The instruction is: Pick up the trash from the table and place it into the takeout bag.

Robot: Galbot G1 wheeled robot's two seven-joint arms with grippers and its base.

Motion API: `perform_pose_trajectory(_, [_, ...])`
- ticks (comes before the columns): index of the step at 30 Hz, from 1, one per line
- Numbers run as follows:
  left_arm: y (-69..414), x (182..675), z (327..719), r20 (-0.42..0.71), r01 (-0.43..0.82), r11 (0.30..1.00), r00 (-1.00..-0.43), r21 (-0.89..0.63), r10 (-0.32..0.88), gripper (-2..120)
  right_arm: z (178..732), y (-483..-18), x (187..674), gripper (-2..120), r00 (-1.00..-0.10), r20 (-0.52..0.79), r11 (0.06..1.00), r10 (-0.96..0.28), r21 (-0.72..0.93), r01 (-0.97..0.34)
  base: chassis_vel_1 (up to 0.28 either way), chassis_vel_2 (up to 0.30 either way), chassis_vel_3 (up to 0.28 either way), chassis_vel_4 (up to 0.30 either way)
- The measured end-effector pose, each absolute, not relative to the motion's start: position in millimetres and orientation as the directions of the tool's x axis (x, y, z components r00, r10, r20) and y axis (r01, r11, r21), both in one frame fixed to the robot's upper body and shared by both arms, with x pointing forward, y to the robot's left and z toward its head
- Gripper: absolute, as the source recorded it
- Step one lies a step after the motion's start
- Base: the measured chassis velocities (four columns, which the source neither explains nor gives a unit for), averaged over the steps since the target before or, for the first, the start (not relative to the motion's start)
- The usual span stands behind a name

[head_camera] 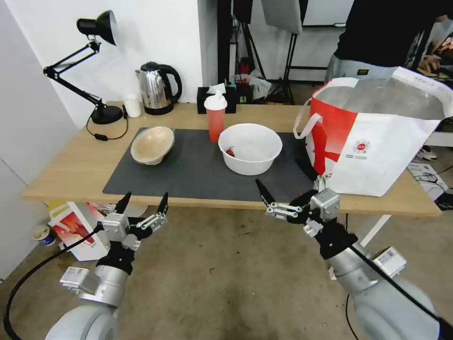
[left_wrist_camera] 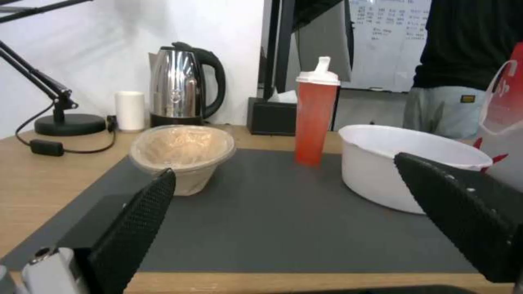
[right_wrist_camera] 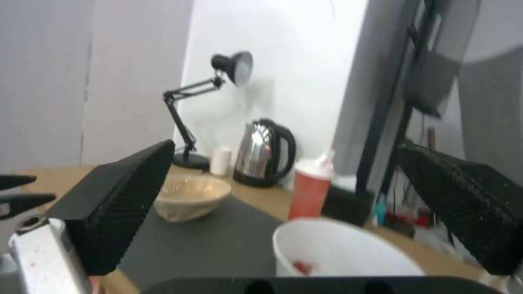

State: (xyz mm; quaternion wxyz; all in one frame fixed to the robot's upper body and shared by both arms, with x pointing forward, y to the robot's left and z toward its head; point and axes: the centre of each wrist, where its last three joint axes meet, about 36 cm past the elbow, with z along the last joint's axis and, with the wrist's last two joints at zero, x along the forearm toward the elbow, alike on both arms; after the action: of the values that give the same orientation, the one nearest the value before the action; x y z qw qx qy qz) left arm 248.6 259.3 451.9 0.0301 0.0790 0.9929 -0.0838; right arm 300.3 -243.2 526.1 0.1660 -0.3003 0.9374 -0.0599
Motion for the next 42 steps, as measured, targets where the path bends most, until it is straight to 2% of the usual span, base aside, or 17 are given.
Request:
perform_pose_trajectory(6, [259.0, 248.1, 451.6, -0.071, 0.161, 0.974, -0.986, -0.160, 0.151, 100, 541.3, -254.3, 329.4, 100, -0.735, -0.294, 0.791, -0.611, -0.250, -0.558, 0.000, 0.000, 0.000, 0.000])
perform_pose_trajectory(13, [259.1, 244.9, 450.9, -0.061, 0.157, 0.976, -0.987, -0.151, 0.149, 100, 568.8, -270.2, 382.5, 100, -0.660, -0.273, 0.714, -0.700, -0.299, -0.633, 0.000, 0.000, 0.000, 0.000])
perform_pose_trajectory(20, [258.4, 242.3, 449.7, -0.051, 0.153, 0.978, -0.988, -0.143, 0.147, 100, 586.9, -277.6, 413.7, 100, -0.651, -0.236, 0.691, -0.722, -0.302, -0.657, 0.000, 0.000, 0.000, 0.000])
perform_pose_trajectory(27, [259.4, 241.1, 446.8, -0.043, 0.153, 0.979, -0.988, -0.137, 0.148, 100, 601.2, -287.5, 444.9, 100, -0.601, -0.140, 0.610, -0.787, -0.328, -0.721, 0.000, 0.000, 0.000, 0.000])
perform_pose_trajectory(35, [259.8, 241.1, 445.8, -0.039, 0.150, 0.980, -0.989, -0.131, 0.146, 100, 614.4, -285.9, 470.6, 100, -0.591, -0.098, 0.583, -0.801, -0.355, -0.731, 0.000, 0.000, 0.000, 0.000])
perform_pose_trajectory(39, [260.1, 241.2, 443.6, -0.033, 0.147, 0.981, -0.989, -0.130, 0.144, 100, 618.0, -277.4, 489.6, 100, -0.586, -0.045, 0.563, -0.809, -0.344, -0.751, 0.000, 0.000, 0.000, 0.000])
perform_pose_trajectory(42, [260.9, 241.2, 441.6, -0.027, 0.144, 0.981, -0.990, -0.129, 0.141, 100, 617.3, -266.7, 502.2, 100, -0.574, 0.050, 0.538, -0.817, -0.287, -0.792, 0.000, 0.000, 0.000, 0.000])
